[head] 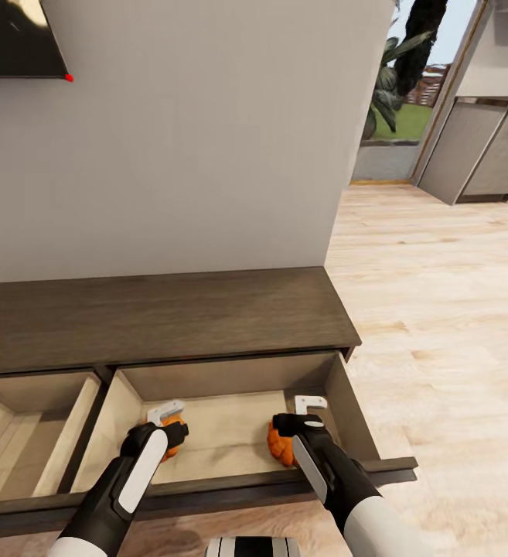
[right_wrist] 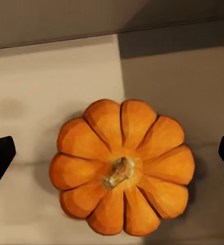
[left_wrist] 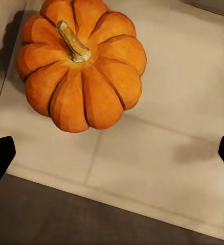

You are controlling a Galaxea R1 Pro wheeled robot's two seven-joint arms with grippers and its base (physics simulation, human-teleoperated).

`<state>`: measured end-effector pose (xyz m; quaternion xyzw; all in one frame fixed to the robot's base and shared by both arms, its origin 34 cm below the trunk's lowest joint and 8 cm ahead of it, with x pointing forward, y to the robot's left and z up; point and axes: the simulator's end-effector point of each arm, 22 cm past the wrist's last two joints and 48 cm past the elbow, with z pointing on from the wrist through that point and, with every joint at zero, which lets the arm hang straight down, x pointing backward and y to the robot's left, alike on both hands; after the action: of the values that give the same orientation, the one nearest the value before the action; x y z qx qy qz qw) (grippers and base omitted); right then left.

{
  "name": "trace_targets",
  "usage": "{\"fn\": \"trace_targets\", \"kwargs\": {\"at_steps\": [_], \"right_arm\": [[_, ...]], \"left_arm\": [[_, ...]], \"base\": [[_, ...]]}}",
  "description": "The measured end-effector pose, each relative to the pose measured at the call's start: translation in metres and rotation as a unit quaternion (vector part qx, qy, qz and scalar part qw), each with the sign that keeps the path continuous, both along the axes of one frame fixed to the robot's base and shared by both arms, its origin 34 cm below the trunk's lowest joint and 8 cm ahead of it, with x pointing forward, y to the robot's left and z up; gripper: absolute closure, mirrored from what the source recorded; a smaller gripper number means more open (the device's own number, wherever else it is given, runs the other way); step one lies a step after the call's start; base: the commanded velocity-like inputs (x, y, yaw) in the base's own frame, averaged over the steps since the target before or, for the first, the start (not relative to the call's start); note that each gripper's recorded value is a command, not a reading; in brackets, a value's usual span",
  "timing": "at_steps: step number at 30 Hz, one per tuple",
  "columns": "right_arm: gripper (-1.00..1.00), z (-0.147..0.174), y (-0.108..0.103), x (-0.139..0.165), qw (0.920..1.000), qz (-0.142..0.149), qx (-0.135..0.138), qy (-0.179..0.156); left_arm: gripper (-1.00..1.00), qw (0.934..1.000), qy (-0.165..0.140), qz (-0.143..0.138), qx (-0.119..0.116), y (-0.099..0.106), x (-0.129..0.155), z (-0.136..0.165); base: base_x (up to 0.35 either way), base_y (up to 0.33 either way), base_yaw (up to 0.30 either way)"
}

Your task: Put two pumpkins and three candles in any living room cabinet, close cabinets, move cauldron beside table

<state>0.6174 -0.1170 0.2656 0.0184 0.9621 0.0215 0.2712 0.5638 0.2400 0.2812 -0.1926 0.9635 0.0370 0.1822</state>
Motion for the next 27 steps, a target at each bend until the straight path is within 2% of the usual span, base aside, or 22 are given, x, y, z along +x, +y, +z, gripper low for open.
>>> {"fn": "trace_targets", "kwargs": {"at_steps": [4,8,11,15,22,27], "right_arm": [[-1.00,0.011,0.001,0.005,1.0000,0.001,0.001,-0.005],[-1.00,0.018,0.003,0.000,0.9999,0.009,0.003,0.014],[-1.00,0.036,0.009,0.007,0.9996,0.007,0.021,0.017],[-1.00,0.059,0.013,0.015,0.9992,0.007,0.038,0.011],[-1.00,0.085,0.016,0.027,0.9988,0.008,0.044,-0.018],[-1.00,0.101,0.017,0.033,0.9984,0.009,0.044,-0.033]], "left_arm": [[-1.00,1.0000,-0.005,-0.004,-0.003,-0.002,0.004,0.011],[-1.00,0.9999,-0.013,-0.010,-0.007,-0.004,0.009,0.024],[-1.00,0.9997,-0.022,-0.006,-0.012,-0.003,0.014,0.034],[-1.00,0.9994,-0.028,0.002,-0.019,0.000,0.016,0.042],[-1.00,0.9989,-0.041,0.002,-0.021,0.000,0.021,0.058],[-1.00,0.9985,-0.051,0.002,-0.021,0.000,0.024,0.068]], "base": [[0.000,0.000,0.000],[-0.002,0.000,0.000],[-0.140,0.000,0.000],[-0.071,0.000,0.000],[-0.010,0.000,0.000],[-0.184,0.000,0.000]]}}
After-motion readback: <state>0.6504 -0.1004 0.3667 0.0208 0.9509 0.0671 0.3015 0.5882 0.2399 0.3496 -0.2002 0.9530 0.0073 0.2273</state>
